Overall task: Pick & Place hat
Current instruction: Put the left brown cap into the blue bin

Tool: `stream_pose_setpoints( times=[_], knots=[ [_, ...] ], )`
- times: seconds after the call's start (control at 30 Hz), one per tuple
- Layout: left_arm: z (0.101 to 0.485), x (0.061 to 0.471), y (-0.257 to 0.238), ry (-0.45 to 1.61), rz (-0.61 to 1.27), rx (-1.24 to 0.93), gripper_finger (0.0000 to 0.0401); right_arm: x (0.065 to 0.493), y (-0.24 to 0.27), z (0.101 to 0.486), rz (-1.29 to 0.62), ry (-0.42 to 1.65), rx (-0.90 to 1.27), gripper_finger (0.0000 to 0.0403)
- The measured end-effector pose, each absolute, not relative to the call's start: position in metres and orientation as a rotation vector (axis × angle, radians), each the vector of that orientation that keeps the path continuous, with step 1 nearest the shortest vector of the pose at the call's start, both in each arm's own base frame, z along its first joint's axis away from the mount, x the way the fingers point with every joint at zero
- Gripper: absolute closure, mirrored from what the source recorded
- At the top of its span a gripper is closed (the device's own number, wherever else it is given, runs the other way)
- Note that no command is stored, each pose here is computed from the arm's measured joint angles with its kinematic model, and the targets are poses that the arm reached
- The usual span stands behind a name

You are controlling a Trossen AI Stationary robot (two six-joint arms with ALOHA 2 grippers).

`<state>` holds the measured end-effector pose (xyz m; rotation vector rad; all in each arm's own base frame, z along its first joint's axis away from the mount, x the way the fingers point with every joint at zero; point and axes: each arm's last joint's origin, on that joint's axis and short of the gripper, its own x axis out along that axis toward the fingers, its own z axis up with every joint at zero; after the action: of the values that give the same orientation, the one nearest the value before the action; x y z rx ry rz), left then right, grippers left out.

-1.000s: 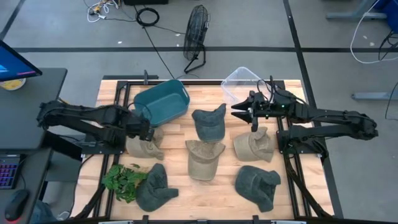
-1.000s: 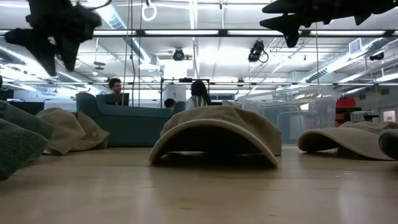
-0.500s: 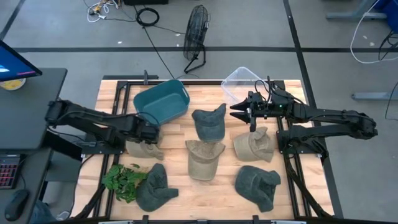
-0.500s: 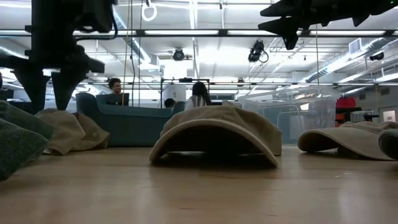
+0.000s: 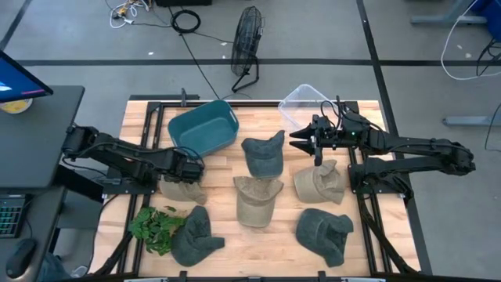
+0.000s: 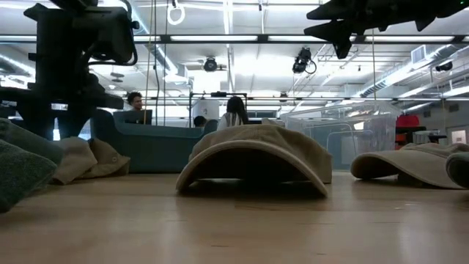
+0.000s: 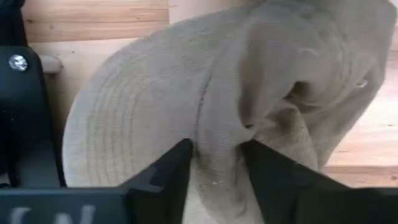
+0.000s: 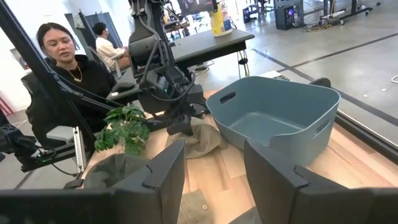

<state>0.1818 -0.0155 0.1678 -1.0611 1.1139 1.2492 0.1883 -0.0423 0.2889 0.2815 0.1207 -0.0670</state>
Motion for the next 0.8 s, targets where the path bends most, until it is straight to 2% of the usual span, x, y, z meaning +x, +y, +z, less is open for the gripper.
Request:
stream_pose_setpoints(
  times=[0.17, 0.2, 0.4, 0.67, 0.8],
  knots=[
    [0.170, 0.184, -0.016, 1.103, 1.237, -1.071, 0.0374, 0.188, -0.042, 0.289, -0.067, 0.120, 0.281, 0.0234],
    [0.171, 0.185, -0.016, 1.097, 1.231, -1.077, 0.0385, 0.188, -0.042, 0.289, -0.067, 0.120, 0.281, 0.0234],
    [0.199, 0.202, -0.019, 1.045, 1.141, -1.116, 0.0389, 0.188, -0.042, 0.289, -0.068, 0.119, 0.290, 0.0234],
    [0.254, 0.222, -0.030, 0.993, 0.976, -1.118, 0.0393, 0.188, -0.042, 0.289, -0.070, 0.120, 0.328, 0.0234],
    [0.286, 0.228, -0.031, 0.880, 0.955, -1.108, 0.0395, 0.188, -0.042, 0.289, -0.070, 0.120, 0.328, 0.0234]
  ],
)
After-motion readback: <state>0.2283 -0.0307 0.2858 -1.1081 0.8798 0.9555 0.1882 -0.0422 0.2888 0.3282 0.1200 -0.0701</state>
